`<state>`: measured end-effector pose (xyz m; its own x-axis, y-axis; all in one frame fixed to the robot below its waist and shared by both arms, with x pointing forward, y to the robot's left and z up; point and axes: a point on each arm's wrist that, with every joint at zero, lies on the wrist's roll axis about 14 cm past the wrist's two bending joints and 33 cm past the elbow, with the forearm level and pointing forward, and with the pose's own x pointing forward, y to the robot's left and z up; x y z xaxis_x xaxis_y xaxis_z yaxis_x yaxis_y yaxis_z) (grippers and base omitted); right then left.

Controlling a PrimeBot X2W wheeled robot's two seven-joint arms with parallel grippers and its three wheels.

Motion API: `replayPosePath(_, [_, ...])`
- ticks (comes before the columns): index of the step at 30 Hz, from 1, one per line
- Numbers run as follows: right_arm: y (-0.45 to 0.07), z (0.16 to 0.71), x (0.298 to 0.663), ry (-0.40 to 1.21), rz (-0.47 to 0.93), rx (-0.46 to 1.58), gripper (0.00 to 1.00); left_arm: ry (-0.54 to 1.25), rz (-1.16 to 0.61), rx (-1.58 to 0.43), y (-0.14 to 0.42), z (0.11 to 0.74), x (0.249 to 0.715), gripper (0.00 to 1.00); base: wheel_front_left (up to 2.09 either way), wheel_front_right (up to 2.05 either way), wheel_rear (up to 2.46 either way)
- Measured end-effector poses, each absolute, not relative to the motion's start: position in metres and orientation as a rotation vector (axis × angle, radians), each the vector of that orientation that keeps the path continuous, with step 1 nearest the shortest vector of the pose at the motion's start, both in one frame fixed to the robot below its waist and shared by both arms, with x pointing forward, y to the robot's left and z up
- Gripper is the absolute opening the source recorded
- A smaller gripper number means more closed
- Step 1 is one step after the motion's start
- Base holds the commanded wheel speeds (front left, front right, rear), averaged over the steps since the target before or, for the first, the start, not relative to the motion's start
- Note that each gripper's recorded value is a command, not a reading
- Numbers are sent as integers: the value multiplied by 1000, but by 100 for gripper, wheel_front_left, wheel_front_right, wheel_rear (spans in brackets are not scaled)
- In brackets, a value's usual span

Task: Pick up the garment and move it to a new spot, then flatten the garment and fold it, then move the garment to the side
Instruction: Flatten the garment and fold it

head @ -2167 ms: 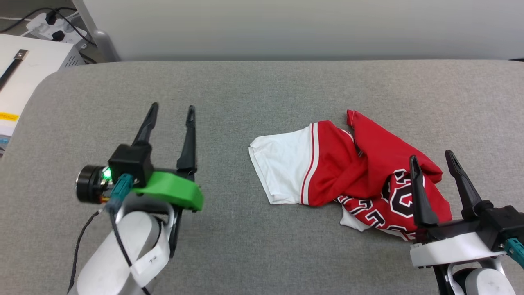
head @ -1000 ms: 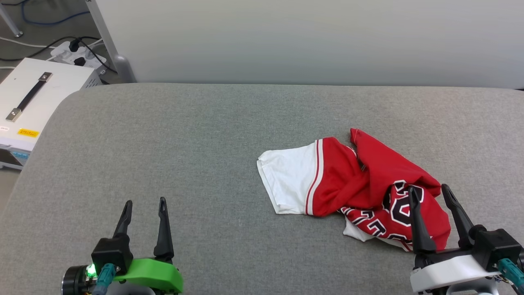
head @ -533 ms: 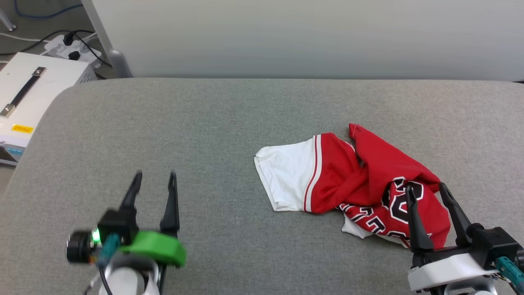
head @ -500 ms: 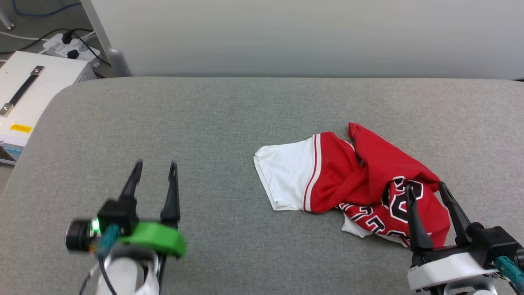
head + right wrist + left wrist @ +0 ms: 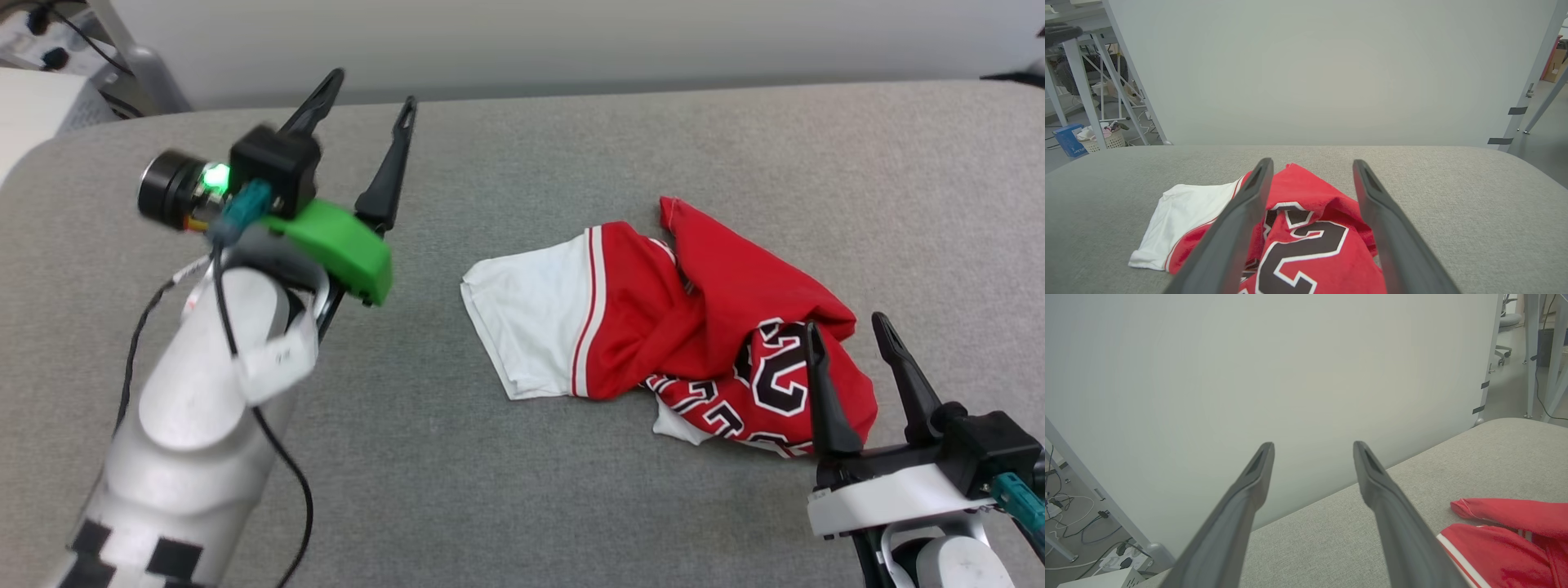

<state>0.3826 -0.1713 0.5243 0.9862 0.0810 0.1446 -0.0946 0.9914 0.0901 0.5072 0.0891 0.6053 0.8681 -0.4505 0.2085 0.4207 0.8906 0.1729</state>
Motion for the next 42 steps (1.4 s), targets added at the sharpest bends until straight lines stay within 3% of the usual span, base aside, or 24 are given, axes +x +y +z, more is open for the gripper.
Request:
replayPosePath(8, [-185, 516, 389, -119, 47, 93, 100, 225, -628, 228, 47, 540, 538, 100, 0, 0, 0])
replayPosePath(20, [-195, 504, 401, -90, 16, 97, 100, 824, -805, 366, 24, 430, 505, 100, 0, 0, 0])
replayPosePath(27, [-204, 495, 406, -67, -10, 98, 100, 974, -833, 466, 31, 372, 490, 100, 0, 0, 0])
replayPosePath(33, [-212, 488, 404, -46, -36, 94, 100, 1002, -862, 522, 28, 358, 493, 100, 0, 0, 0])
replayPosePath(34, [-214, 488, 404, -44, -40, 93, 100, 1005, -864, 518, 28, 358, 493, 75, 0, 0, 0])
replayPosePath(35, [-214, 487, 404, -44, -42, 93, 100, 1003, -865, 514, 28, 358, 494, 34, 0, 0, 0])
replayPosePath(36, [-214, 487, 404, -44, -42, 92, 100, 994, -868, 508, 27, 359, 494, 0, 0, 0, 0])
replayPosePath(42, [-210, 493, 406, -63, -28, 98, 100, 846, -904, 479, 18, 378, 495, 0, 0, 0, 0])
